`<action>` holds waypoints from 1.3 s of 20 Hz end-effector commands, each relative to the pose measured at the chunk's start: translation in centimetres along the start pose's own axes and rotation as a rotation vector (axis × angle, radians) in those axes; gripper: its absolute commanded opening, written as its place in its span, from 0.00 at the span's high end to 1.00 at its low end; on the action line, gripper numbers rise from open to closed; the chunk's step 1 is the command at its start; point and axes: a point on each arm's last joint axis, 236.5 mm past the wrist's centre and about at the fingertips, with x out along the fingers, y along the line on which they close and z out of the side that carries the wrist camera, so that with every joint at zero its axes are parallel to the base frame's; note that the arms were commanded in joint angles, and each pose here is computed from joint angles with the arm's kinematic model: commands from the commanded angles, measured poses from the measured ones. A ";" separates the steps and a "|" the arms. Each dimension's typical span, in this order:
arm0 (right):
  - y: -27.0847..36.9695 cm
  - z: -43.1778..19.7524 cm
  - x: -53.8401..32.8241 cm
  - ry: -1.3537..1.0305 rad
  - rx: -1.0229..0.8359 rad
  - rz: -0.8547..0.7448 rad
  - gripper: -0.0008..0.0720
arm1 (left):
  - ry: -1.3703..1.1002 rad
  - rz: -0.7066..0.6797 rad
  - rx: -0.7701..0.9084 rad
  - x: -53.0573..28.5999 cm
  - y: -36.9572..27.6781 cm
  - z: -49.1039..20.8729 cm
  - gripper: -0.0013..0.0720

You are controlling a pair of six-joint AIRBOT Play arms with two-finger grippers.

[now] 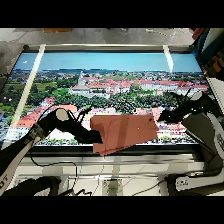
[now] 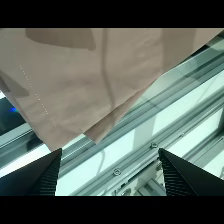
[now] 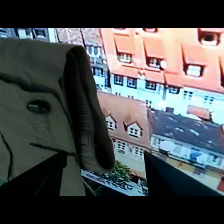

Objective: Fold the clothes and pants, and hang the long-sleeved shirts on hangers.

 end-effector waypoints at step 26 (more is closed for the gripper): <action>13.2 5.5 -4.4 -0.204 -0.342 0.122 0.96 | -0.251 0.236 0.307 -9.0 0.5 8.1 0.25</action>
